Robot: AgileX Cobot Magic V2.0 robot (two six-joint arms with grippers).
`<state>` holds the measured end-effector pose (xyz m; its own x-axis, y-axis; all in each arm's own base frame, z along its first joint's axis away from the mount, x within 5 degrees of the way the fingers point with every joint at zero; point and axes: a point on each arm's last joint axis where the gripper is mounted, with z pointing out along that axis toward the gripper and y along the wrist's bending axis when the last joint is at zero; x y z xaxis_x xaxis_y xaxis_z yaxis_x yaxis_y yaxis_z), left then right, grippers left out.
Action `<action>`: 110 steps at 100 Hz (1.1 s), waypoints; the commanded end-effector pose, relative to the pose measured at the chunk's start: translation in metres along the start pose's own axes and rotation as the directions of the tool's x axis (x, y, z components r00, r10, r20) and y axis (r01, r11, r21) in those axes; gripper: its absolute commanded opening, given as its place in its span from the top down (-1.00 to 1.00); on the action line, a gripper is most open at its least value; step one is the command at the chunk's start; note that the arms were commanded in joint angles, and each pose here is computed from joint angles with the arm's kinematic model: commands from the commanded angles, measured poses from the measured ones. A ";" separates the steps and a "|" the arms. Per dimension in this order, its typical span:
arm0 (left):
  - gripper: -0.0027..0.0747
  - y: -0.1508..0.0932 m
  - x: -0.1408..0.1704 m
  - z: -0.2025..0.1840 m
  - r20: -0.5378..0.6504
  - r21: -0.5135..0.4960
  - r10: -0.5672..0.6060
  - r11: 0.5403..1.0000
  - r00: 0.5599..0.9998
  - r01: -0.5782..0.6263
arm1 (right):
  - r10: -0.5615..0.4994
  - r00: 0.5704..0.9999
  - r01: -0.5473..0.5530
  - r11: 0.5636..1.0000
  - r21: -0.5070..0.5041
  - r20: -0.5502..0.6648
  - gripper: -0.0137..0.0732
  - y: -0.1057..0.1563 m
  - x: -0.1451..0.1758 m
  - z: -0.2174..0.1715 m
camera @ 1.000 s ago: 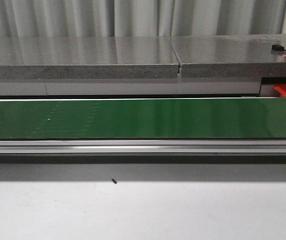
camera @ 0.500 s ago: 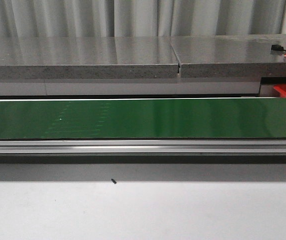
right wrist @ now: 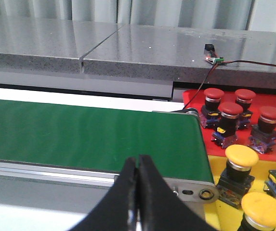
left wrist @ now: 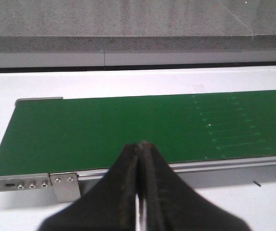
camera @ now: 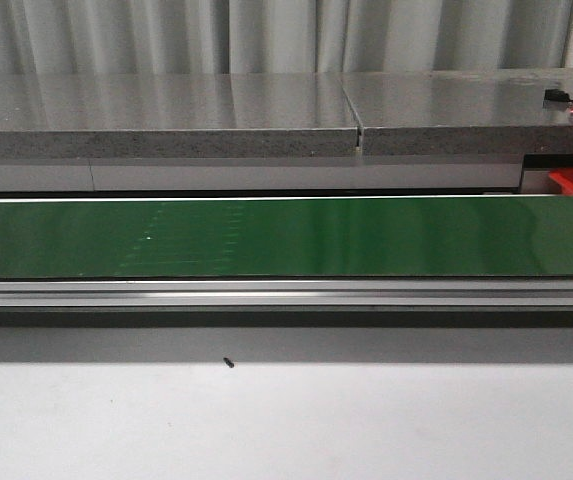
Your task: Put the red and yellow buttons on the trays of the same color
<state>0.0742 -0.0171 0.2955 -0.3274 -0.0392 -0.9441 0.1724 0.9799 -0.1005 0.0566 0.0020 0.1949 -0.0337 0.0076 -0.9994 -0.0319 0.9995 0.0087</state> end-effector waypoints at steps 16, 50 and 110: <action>0.98 -0.001 -0.014 -0.003 0.089 0.008 -0.011 1.000 0.996 0.010 | -0.013 0.995 0.012 1.000 0.005 0.098 0.84 0.000 -0.013 -0.001; 0.98 -0.001 -0.014 -0.003 0.090 0.007 -0.011 1.000 0.996 0.010 | -0.013 0.992 0.012 1.000 0.005 0.126 0.84 0.000 -0.015 -0.003; 0.98 0.005 -0.010 -0.004 0.151 -0.069 0.101 0.993 0.983 -0.091 | -0.013 0.992 0.012 1.000 0.005 0.126 0.84 0.000 -0.015 -0.003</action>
<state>0.0741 -0.0153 0.2926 -0.3100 -0.0171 -0.9506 0.1632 0.9840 -0.0709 0.0567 0.0019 0.1959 -0.0225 0.0058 -0.9997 -0.0314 0.9995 0.0065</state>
